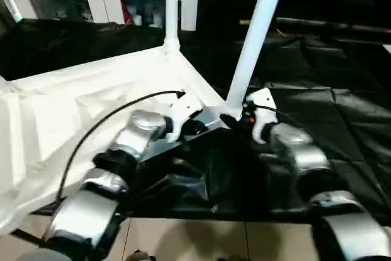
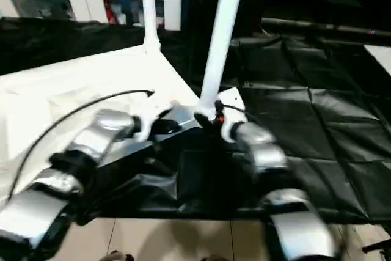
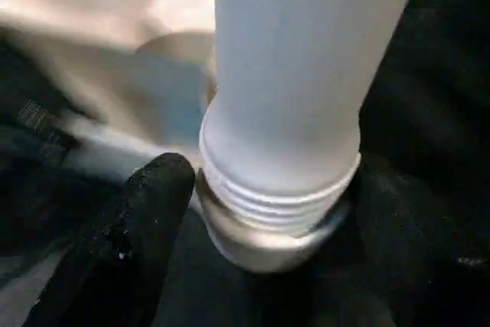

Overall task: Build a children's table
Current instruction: Rotate leg to tighten

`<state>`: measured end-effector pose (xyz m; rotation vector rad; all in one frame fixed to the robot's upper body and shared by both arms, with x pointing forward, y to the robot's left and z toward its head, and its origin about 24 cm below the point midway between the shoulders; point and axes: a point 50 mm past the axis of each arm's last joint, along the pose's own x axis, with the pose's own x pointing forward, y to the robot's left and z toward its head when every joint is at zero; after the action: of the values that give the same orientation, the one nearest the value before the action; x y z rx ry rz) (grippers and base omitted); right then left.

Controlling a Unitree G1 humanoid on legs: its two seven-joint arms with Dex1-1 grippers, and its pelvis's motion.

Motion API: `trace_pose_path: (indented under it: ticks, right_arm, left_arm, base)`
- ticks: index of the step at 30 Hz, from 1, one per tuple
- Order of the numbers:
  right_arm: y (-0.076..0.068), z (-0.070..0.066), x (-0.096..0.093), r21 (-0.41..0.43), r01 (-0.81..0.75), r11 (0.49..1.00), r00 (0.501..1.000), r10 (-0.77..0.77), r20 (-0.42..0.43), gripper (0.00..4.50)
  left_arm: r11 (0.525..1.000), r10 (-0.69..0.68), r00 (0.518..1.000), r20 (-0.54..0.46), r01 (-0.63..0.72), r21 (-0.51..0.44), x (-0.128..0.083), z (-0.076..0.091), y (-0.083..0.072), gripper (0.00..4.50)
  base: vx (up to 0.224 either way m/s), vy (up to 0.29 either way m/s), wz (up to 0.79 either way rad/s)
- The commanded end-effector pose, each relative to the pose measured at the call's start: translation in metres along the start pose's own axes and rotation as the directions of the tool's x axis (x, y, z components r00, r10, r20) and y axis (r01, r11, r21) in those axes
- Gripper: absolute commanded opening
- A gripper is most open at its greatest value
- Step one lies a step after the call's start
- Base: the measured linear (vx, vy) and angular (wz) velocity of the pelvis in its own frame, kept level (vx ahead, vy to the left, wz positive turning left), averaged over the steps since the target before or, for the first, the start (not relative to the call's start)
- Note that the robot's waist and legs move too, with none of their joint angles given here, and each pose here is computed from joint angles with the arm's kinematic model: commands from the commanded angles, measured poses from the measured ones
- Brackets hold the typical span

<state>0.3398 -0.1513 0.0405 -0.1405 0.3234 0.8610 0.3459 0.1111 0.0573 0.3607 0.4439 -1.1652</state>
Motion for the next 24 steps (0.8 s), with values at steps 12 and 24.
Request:
trace_pose_path:
  ticks: [12,24]
  right_arm:
    - [0.007,0.011,-0.016,-0.083,-0.292,0.953,0.956,0.292,-0.013,3.48]
    - [0.017,0.004,-0.013,-0.051,-0.338,0.94,0.941,0.337,-0.027,2.73]
  left_arm:
    - [0.969,-0.243,0.968,-0.065,0.245,0.031,-0.02,-0.017,-0.014,0.0]
    - [0.975,-0.217,0.974,-0.06,0.219,0.032,-0.019,-0.017,-0.014,0.0]
  base:
    - [0.0,0.0,0.0]
    - [0.0,0.0,0.0]
